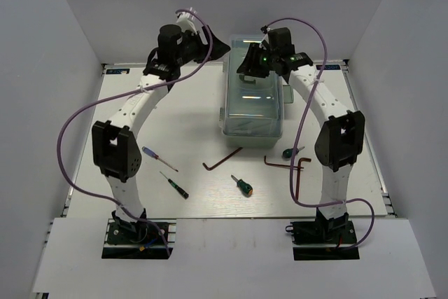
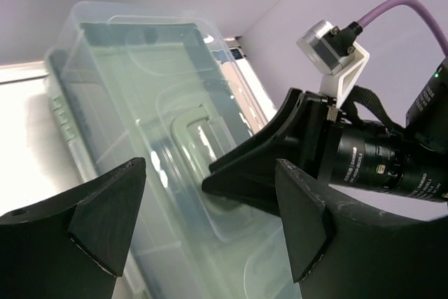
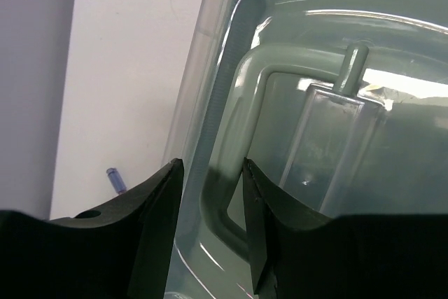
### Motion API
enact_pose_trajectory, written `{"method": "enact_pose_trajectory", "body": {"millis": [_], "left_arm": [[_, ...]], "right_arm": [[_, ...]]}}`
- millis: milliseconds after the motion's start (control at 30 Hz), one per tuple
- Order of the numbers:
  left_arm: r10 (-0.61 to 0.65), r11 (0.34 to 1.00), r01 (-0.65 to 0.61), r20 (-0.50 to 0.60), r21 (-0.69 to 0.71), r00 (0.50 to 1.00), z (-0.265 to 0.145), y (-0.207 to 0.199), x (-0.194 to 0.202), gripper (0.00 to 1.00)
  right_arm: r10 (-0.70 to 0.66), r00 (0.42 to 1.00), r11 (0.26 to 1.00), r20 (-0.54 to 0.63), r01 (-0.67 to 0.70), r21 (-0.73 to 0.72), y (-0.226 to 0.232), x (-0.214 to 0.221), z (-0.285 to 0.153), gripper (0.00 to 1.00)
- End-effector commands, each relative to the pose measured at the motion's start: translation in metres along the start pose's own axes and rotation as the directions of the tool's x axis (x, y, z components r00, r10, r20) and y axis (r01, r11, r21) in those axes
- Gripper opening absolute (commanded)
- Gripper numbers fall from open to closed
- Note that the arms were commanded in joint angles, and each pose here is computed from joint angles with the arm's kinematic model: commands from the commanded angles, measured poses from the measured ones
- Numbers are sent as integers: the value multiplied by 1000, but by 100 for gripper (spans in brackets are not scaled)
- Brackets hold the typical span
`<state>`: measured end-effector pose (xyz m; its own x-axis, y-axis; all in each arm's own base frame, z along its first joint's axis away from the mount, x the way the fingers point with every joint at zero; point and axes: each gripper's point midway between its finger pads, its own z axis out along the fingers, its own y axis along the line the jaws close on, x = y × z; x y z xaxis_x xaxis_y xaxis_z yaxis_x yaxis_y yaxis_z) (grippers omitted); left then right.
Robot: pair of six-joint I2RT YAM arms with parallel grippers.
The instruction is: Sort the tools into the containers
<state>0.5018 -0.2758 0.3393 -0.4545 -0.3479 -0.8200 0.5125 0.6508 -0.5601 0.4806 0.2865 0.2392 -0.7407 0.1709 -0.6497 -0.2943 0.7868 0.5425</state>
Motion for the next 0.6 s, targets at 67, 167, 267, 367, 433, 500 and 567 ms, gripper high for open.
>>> {"method": "enact_pose_trajectory", "body": {"millis": [67, 167, 267, 367, 433, 500, 567], "left_arm": [[-10, 994, 14, -31, 105, 999, 17, -22, -2, 85], [-22, 993, 28, -48, 118, 999, 21, -21, 3, 85], [-35, 992, 42, -62, 120, 997, 24, -19, 8, 85], [-43, 990, 51, -69, 129, 997, 25, -20, 8, 85], [-46, 990, 56, -81, 131, 996, 25, -21, 11, 85], [-57, 989, 67, -82, 130, 995, 27, -20, 11, 85], [-60, 989, 72, -94, 133, 994, 26, -20, 13, 85]], "right_arm": [[71, 994, 974, -88, -88, -211, 33, 11, 8, 45], [79, 993, 966, -88, -99, -238, 37, 7, 6, 45], [84, 993, 963, -86, -103, -248, 37, 4, 5, 45], [95, 991, 959, -90, -115, -259, 35, 3, 4, 45], [99, 991, 955, -87, -119, -273, 37, 0, 3, 45], [105, 991, 951, -81, -124, -282, 38, -4, 0, 45], [106, 991, 948, -77, -124, -293, 39, -6, -1, 45]]}}
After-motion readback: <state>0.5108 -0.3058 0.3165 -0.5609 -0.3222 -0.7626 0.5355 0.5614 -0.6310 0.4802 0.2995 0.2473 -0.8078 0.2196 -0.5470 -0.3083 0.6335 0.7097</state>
